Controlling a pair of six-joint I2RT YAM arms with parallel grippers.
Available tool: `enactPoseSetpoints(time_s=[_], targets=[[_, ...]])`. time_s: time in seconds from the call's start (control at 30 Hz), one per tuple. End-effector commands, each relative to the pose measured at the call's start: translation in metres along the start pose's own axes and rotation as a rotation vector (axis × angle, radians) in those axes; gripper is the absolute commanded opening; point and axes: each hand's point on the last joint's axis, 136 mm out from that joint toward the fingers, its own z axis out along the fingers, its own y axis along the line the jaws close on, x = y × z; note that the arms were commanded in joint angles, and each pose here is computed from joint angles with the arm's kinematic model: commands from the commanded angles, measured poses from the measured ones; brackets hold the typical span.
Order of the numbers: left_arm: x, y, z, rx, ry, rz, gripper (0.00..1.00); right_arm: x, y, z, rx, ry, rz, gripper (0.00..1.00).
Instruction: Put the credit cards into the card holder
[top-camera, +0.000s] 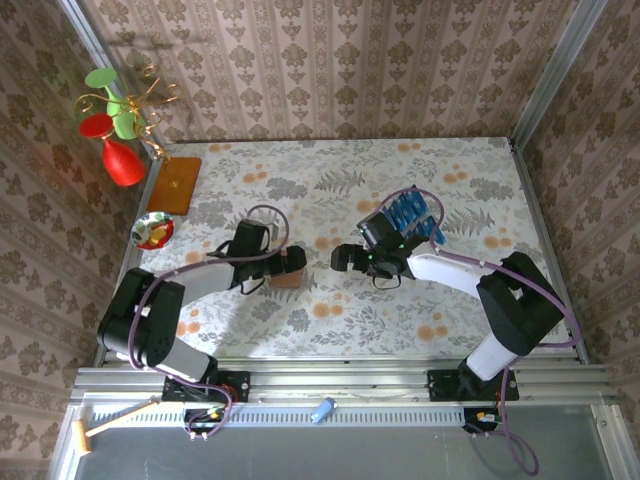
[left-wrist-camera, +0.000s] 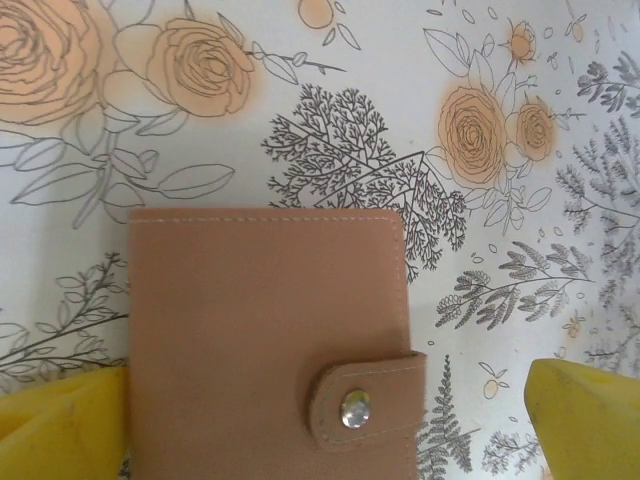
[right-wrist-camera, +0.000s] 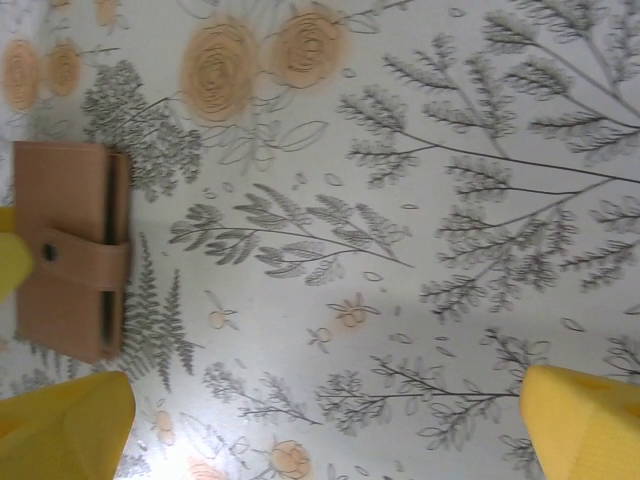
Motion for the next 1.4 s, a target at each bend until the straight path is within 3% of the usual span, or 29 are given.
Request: enactPoseSetpoints(time_s=[0.0, 0.23, 0.4, 0.67, 1.03, 1.37], targets=[[0.013, -0.018, 0.008, 0.048, 0.004, -0.027, 1.0, 0.002, 0.012, 0.003, -0.063, 0.008, 0.027, 1.0], [0.007, -0.045, 0.002, 0.074, -0.013, 0.018, 1.0, 0.009, 0.023, 0.005, -0.118, 0.02, 0.045, 0.97], [-0.005, -0.033, -0.016, -0.023, -0.038, 0.066, 1.0, 0.022, 0.029, 0.011, -0.154, 0.037, 0.075, 0.93], [-0.007, -0.025, -0.028, -0.041, -0.063, 0.041, 1.0, 0.049, 0.051, 0.033, -0.22, 0.092, 0.093, 0.7], [-0.004, -0.01, -0.042, -0.025, -0.108, -0.021, 1.0, 0.076, 0.06, 0.047, -0.253, 0.112, 0.147, 0.58], [0.001, -0.007, -0.04, -0.019, -0.103, -0.035, 1.0, 0.078, 0.07, 0.06, -0.289, 0.121, 0.197, 0.5]])
